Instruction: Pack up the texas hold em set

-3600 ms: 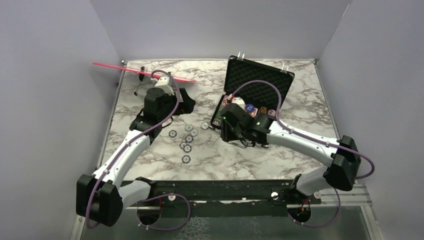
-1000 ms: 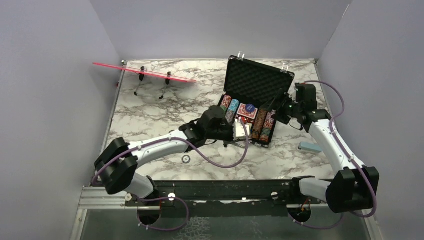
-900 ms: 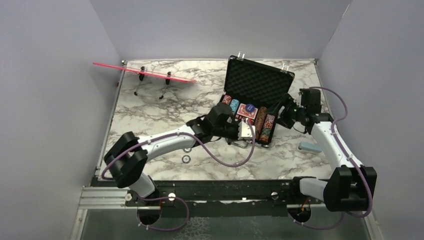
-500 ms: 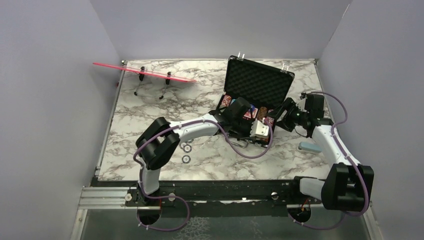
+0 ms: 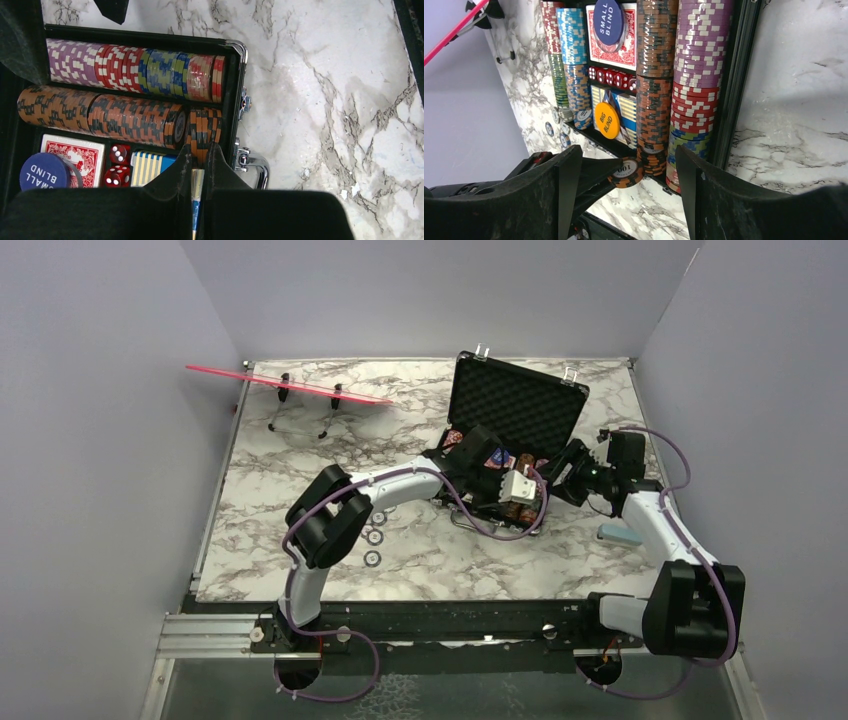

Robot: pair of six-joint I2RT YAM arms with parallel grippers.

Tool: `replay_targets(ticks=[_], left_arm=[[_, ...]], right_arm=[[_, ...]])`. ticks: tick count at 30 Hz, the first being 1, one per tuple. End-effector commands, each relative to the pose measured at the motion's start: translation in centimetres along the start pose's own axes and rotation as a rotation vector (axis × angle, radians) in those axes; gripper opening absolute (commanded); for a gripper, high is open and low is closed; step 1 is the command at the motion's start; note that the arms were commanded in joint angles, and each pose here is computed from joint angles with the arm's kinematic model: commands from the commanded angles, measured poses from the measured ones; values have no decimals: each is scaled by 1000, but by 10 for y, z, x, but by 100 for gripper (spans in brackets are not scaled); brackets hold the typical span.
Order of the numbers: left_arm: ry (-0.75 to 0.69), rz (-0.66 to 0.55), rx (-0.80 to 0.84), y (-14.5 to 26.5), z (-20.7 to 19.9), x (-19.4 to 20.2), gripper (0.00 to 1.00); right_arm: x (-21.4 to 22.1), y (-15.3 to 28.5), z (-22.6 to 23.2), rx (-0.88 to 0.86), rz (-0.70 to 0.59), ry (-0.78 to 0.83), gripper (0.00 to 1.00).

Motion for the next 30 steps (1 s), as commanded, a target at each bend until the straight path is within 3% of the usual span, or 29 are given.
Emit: replay_targets(ticks=[1, 15, 20, 25, 30], left_arm=[[3, 19, -17, -5, 8, 5, 0], [15, 36, -89, -9, 23, 7, 0], [30, -20, -130, 1, 27, -13, 0], [37, -116, -225, 20, 39, -35, 0], [68, -158, -219, 38, 32, -38, 0]], right_arm=[[-2, -3, 2, -38, 2, 21, 71], [-2, -6, 1, -44, 11, 25, 70], [-1, -6, 4, -74, 31, 40, 70], [4, -1, 9, -134, 53, 122, 61], [13, 2, 8, -124, 62, 151, 40]])
Point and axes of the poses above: each gripper's point midway between its finger pads, its own y axis back along the fingers, its own z axis along the line the jaws close on, x = y × z, the point moved 5 cm from there along y, back along the fingers, and after that the axes turned 2 degrees about y, right-handed, at the moved point
